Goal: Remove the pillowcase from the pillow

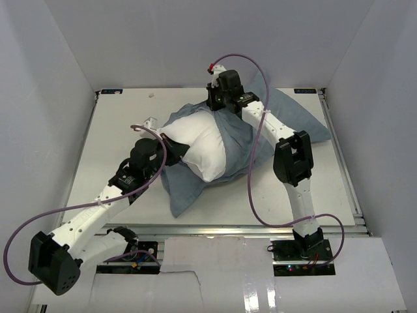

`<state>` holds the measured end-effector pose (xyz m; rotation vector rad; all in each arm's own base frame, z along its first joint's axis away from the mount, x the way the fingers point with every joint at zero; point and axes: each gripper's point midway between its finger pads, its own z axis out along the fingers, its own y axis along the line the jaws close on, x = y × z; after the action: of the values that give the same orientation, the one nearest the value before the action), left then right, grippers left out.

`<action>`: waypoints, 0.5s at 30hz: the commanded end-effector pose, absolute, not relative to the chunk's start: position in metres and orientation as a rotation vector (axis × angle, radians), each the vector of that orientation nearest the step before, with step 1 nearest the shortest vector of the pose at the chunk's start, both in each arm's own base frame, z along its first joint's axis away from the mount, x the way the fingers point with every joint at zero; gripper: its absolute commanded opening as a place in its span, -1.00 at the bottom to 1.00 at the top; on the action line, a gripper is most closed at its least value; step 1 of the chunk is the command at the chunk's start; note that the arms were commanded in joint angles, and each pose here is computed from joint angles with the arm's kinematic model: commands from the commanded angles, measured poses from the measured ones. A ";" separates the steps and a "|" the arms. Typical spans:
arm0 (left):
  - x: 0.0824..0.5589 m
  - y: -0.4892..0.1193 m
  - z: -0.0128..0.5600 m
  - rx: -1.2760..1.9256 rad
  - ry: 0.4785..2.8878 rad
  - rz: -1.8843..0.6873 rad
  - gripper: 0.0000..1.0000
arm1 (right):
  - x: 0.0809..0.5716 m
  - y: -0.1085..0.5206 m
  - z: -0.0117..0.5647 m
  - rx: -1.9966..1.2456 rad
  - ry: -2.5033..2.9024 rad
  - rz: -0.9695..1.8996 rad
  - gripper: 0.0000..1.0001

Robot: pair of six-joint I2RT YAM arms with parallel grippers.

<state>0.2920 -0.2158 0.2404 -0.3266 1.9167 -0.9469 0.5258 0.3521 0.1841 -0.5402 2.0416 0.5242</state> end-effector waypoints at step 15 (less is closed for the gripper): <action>0.339 -0.191 0.269 -0.442 1.795 -0.695 -1.00 | 0.539 0.291 0.231 -0.507 2.017 0.475 0.05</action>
<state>0.3156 -0.1935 0.2345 -0.3938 1.9229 -0.7079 0.5418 0.3221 0.1909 -0.4892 2.0479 0.5093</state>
